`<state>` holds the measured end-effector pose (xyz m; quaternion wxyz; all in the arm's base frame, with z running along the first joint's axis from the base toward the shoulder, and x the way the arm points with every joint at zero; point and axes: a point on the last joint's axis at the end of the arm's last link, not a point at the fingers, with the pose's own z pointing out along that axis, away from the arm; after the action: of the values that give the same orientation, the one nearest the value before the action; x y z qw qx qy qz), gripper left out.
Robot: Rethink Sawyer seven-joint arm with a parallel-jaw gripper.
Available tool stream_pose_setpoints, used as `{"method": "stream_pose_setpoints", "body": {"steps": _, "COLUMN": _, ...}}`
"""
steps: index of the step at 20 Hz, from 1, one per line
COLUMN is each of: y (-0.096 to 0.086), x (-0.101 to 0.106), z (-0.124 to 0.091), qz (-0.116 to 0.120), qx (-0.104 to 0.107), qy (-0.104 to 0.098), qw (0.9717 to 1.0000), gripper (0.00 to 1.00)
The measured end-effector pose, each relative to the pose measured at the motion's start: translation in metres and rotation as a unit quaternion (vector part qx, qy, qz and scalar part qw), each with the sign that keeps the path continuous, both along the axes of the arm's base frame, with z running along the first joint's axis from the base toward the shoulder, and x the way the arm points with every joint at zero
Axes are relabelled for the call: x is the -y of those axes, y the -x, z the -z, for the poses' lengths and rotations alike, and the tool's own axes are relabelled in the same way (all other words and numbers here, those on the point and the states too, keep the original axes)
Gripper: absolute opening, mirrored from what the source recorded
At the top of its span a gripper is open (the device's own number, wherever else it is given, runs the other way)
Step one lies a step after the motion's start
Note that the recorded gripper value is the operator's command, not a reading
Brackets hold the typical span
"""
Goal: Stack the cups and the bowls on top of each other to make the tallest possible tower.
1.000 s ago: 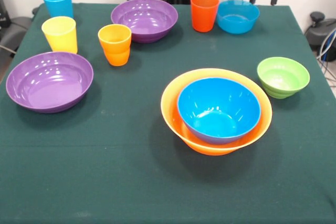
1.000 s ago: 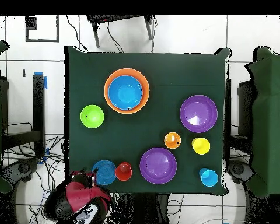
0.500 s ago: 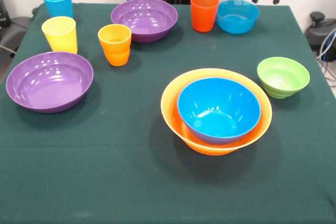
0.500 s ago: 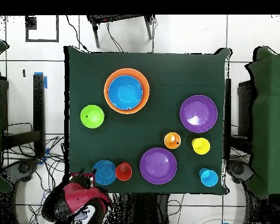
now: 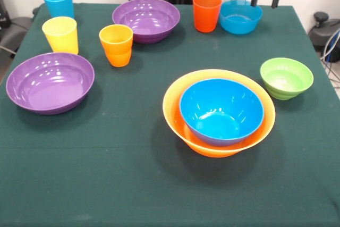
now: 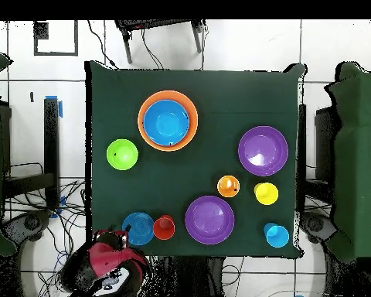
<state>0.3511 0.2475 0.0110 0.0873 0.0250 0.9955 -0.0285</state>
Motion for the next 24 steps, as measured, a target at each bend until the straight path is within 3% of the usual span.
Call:
{"method": "stream_pose_setpoints", "body": {"steps": 16, "y": -0.011, "x": 0.022, "z": 0.015, "qz": 0.031, "qx": 0.005, "qy": -0.007, "qw": 0.9995, "gripper": 1.00}}
{"method": "stream_pose_setpoints", "body": {"steps": 24, "y": -0.006, "x": 0.025, "z": 0.027, "qz": 0.030, "qx": 0.012, "qy": -0.006, "qw": 0.9995, "gripper": 1.00}}
